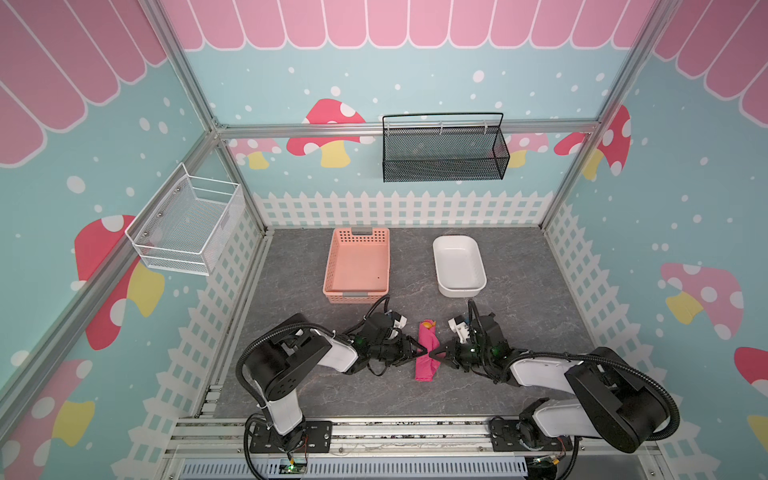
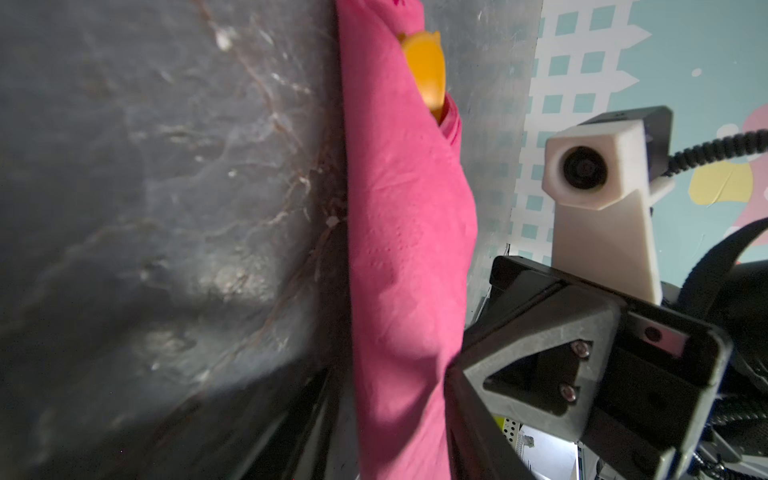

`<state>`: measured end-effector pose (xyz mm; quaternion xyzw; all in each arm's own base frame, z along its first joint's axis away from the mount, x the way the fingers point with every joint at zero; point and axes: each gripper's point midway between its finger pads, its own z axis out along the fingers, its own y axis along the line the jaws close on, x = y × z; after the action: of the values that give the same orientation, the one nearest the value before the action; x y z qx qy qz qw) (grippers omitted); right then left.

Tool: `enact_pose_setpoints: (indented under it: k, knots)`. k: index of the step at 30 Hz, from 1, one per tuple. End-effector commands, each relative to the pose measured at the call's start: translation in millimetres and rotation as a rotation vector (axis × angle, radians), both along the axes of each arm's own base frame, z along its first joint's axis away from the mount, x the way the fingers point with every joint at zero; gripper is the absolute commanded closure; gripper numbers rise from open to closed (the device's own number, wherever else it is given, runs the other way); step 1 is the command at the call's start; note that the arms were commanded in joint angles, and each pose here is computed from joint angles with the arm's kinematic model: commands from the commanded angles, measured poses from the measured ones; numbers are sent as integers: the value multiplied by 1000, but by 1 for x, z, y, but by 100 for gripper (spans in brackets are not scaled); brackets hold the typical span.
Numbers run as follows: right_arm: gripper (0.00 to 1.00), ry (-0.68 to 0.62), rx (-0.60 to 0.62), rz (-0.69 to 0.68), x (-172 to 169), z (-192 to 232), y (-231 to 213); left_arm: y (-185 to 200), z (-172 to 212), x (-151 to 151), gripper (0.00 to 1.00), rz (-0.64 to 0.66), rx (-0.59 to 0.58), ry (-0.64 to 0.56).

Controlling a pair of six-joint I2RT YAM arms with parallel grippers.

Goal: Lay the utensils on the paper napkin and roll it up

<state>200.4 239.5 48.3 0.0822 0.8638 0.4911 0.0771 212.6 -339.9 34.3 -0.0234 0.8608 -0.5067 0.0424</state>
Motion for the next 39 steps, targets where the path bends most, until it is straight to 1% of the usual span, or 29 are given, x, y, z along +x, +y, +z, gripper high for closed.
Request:
enact_pose_setpoints:
  k: [1,5,14,23,33,39]
  knots:
    - [100,12,32,3,-2,1,2,-2,-7,0,54,8,-5,49]
    - [100,16,42,12,-3,1,3,-10,-4,4,54,16,-43,54]
    - [100,23,48,24,-8,-2,2,-15,-13,12,54,26,-42,49]
    - [100,31,52,33,-12,-5,2,-19,-19,18,58,37,-62,47]
    - [100,30,44,24,-13,-7,-1,-20,-19,19,67,38,-70,38]
    - [100,29,45,24,-13,-6,-1,-21,-14,20,77,40,-85,20]
